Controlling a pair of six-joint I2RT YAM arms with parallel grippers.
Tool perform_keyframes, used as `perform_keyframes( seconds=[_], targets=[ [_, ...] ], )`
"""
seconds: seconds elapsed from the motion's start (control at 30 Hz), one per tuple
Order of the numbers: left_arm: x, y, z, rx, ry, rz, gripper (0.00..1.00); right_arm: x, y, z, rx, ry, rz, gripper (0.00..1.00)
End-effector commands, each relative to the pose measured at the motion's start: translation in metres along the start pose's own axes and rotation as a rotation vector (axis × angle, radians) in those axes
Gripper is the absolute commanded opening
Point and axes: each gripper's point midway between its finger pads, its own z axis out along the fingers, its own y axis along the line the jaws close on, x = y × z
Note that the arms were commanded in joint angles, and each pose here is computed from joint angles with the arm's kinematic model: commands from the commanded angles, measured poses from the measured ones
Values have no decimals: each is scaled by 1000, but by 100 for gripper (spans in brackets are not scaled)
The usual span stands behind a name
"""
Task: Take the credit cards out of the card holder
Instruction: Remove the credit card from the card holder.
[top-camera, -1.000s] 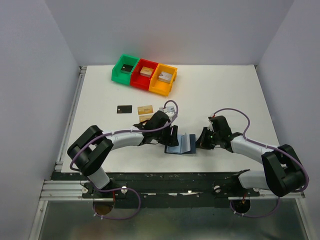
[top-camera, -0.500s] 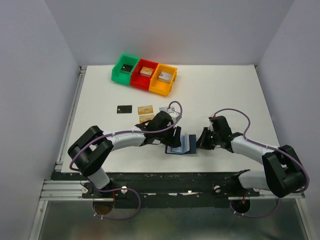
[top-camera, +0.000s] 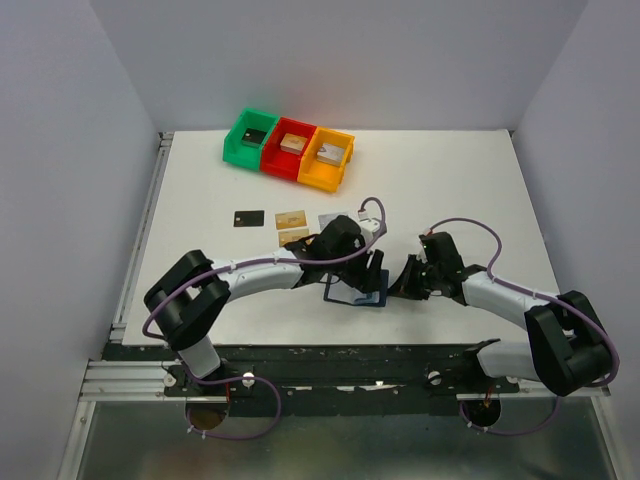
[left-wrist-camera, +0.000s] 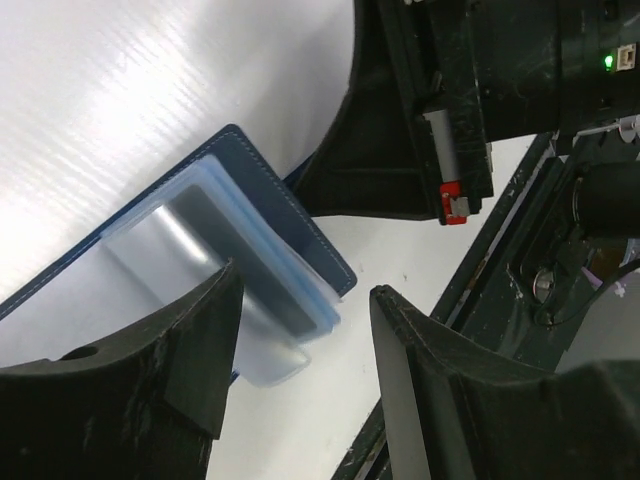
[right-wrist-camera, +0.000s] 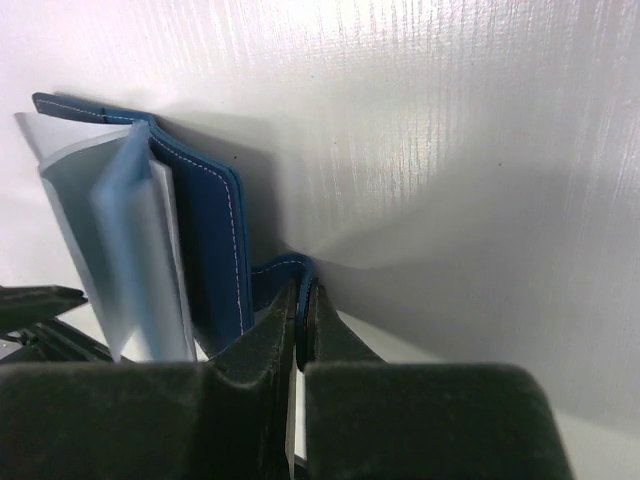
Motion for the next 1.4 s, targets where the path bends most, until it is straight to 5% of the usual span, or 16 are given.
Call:
perform_keyframes(
  seconds=[0.0,0.27,0.7,1.37],
  targets=[
    [11,-16,10,56,75,58,65,8,-18,-1,80,18,23,0],
    [11,-18,14,27,90,83,66,9,-21,-2,94,16,20,1],
    [12,45,-13,-309,15,14,67,4,-18,-1,92,15,10,0],
    [16,45,11,-307,90,23,75,4,-18,2,96,32,5,0]
  ],
)
